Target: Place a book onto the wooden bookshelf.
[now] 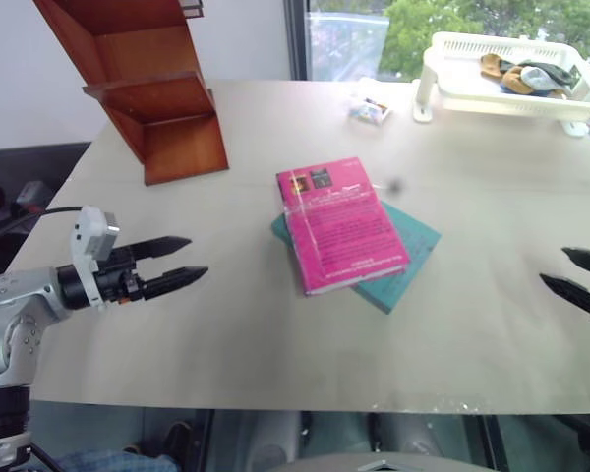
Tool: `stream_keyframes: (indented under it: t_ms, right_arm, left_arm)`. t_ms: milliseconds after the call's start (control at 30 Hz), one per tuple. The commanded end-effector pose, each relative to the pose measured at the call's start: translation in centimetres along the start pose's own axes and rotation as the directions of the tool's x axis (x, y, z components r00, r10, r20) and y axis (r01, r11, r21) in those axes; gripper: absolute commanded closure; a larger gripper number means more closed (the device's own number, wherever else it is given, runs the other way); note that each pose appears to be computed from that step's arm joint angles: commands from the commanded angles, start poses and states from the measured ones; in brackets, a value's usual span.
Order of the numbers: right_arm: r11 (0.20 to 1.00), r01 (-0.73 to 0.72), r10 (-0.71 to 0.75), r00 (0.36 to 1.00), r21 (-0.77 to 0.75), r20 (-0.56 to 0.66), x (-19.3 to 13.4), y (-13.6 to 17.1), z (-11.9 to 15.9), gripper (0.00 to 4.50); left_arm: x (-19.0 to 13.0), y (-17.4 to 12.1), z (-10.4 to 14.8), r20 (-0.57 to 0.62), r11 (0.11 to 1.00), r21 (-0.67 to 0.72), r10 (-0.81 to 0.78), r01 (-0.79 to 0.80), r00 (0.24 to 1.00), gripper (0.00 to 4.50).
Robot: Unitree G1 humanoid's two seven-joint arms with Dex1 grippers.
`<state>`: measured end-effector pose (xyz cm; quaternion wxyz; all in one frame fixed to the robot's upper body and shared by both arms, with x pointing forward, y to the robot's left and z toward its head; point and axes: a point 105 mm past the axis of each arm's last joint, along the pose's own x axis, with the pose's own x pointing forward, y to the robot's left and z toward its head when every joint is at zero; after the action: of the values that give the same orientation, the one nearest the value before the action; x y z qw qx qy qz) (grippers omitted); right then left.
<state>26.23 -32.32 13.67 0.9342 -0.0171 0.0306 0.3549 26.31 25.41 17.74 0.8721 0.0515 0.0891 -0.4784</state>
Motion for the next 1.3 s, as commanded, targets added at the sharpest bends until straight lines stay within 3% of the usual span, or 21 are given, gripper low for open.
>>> stream_keyframes:
  t_ms: [33, 300, 533, 967, 1100, 1300]
  right_arm:
    - [0.998, -0.036, 0.038, 0.999, -0.054, 0.036, 1.5, 0.4, 1.6, 0.00]
    - [0.988, -0.135, 0.141, 0.986, -0.071, 0.087, 6.6, 2.1, 1.7, 0.00]
    - [0.963, -0.231, 0.251, 0.957, -0.141, 0.147, 12.4, 4.6, 3.4, 0.00]
    - [0.903, -0.310, 0.348, 0.934, -0.296, 0.081, 21.1, 8.0, 3.6, 0.00]
    - [0.865, -0.340, 0.372, 0.928, -0.368, 0.016, 22.8, 8.8, 3.2, 0.00]
    - [0.857, -0.399, 0.434, 0.900, -0.326, 0.038, 23.9, 9.7, 4.0, 0.00]
  left_arm:
    - [-0.3, -1.0, 2.7, 0.025, 0.993, 0.096, -0.075, 0.073, 0.997, 0.54]
    - [-0.6, -1.7, 4.7, -0.033, 0.975, 0.167, -0.145, 0.149, 0.989, 0.54]
    - [-0.6, -1.5, 4.6, -0.041, 0.974, 0.166, -0.148, 0.153, 0.988, 0.54]
    - [-0.8, -0.9, 3.8, -0.057, 0.978, 0.174, -0.109, 0.118, 0.992, 0.54]
    - [-0.8, -1.1, 3.6, -0.051, 0.979, 0.173, -0.102, 0.110, 0.993, 0.54]
    - [-1.3, -1.3, 3.3, -0.049, 0.982, 0.169, -0.072, 0.080, 0.996, 0.54]
